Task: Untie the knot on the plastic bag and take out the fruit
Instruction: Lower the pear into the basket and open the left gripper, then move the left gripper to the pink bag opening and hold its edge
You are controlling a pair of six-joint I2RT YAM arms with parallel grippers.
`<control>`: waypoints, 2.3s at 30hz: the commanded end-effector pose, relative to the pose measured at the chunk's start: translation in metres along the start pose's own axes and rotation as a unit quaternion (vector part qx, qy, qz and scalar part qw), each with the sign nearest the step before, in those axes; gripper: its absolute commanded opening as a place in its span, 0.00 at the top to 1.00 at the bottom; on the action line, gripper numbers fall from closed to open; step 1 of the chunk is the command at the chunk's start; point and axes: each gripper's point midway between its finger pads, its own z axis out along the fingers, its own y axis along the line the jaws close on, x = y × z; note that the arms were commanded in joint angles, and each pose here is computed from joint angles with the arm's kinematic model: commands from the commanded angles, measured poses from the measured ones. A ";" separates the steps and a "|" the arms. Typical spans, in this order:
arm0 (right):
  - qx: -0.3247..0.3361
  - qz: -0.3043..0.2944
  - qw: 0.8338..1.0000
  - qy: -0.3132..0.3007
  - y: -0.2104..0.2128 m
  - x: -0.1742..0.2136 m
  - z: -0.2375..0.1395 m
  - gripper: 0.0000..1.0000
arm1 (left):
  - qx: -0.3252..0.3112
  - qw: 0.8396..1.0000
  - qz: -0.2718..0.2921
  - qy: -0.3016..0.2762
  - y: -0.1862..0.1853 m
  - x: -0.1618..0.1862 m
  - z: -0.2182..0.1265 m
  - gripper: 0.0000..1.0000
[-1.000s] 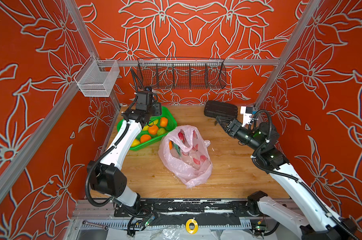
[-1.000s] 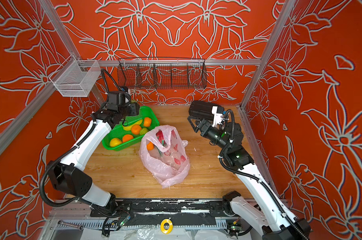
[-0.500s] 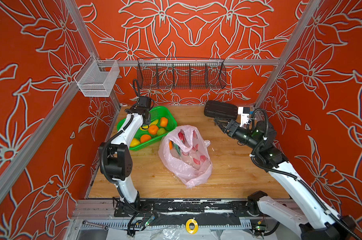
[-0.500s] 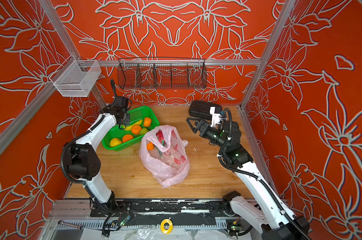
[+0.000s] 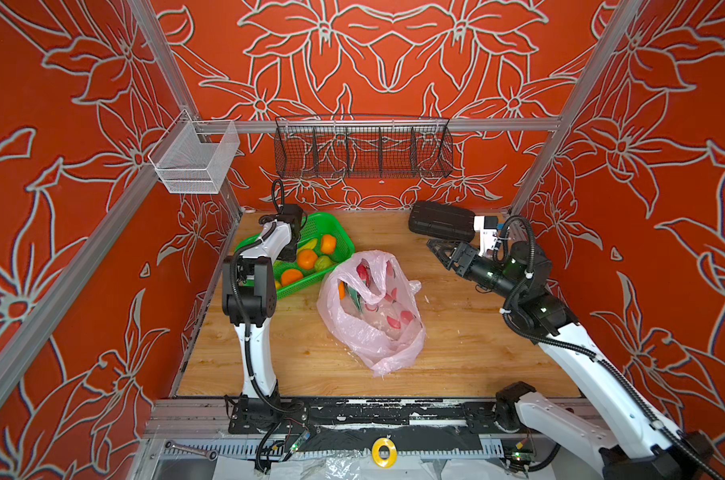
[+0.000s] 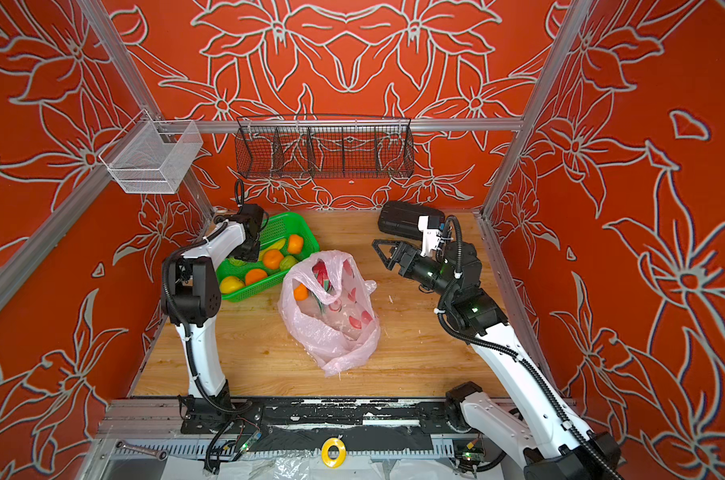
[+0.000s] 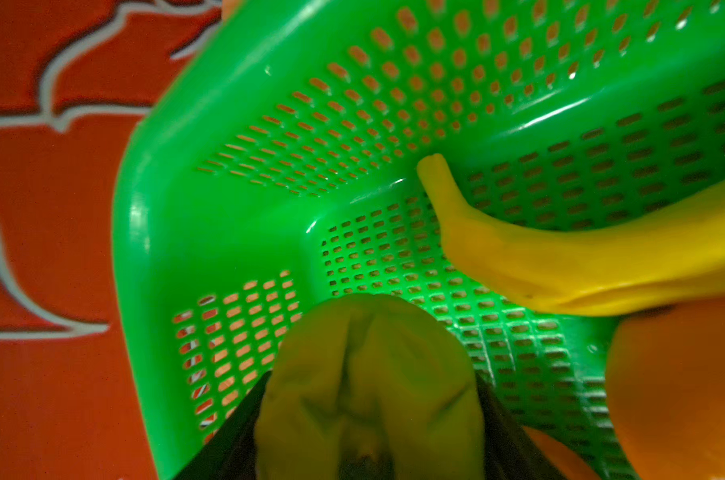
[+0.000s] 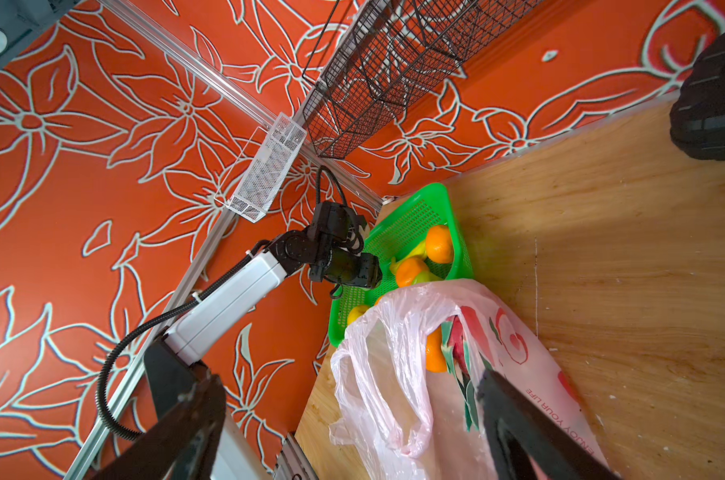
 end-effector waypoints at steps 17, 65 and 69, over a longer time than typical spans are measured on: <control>-0.018 -0.002 1.000 0.002 0.014 -0.008 0.000 0.04 | 0.018 0.999 0.013 0.049 0.001 0.011 0.017 0.25; 0.006 0.021 0.998 0.065 -0.014 0.037 0.005 0.06 | 0.282 0.692 0.493 -0.446 -0.157 0.153 -0.343 0.08; 0.011 0.024 0.997 0.069 -0.016 0.042 0.004 0.06 | 0.226 0.673 0.568 -0.416 -0.182 0.157 -0.314 0.08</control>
